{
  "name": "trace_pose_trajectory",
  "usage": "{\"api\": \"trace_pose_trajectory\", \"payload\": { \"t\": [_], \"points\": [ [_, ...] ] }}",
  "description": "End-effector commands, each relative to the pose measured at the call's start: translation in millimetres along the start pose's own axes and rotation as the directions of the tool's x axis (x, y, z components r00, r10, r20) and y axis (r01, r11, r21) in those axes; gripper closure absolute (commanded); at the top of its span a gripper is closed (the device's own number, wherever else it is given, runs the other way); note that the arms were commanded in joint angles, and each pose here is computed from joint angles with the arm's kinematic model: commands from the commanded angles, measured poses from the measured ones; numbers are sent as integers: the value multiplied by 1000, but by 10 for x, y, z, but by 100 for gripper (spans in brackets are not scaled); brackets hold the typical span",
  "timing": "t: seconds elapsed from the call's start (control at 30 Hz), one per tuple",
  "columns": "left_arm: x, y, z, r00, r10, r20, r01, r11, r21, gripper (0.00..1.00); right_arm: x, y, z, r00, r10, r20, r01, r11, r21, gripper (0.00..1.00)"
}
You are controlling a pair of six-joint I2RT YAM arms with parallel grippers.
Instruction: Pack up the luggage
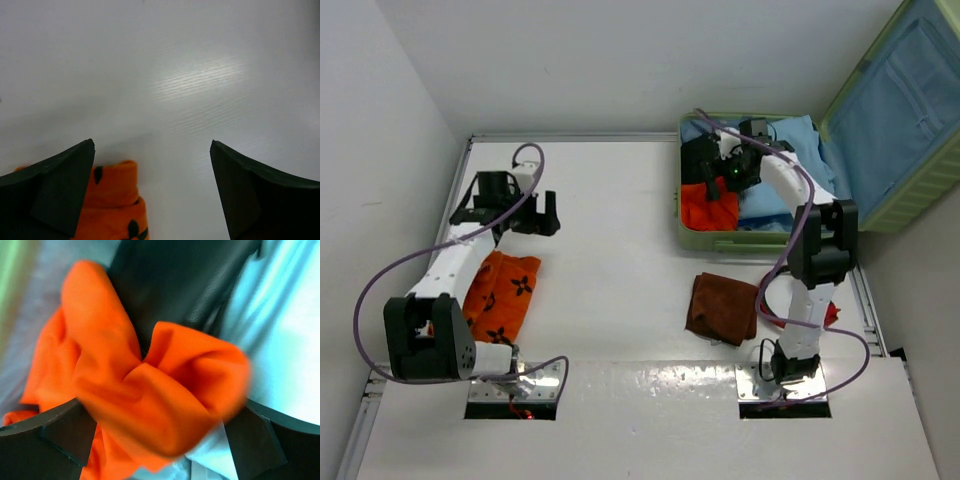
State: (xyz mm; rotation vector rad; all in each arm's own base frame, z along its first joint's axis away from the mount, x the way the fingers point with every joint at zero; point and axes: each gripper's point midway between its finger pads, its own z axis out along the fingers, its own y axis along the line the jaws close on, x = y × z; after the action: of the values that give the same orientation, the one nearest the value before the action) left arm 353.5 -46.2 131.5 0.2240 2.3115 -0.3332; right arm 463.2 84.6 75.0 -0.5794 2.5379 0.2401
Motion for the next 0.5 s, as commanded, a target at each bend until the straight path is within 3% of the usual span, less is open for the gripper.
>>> {"api": "trace_pose_trajectory", "payload": {
  "t": [0.0,0.13,0.3,0.47],
  "points": [
    [-102,398,-414,999,13,-29,-18,978,-206,0,-476,29,-684,988,1,156,1,1000,-13,2],
    [155,735,-630,983,18,-184,-70,957,-281,0,-715,247,-1306,964,-12,266,24,999,-42,0],
    [633,1056,-814,889,-29,-458,-117,951,-288,3,-778,588,-1845,941,-18,337,54,994,-99,0],
    [771,1599,-1222,865,-171,-472,-68,892,-447,4,-616,1018,-2055,944,37,329,54,963,-265,0]
  ]
}}
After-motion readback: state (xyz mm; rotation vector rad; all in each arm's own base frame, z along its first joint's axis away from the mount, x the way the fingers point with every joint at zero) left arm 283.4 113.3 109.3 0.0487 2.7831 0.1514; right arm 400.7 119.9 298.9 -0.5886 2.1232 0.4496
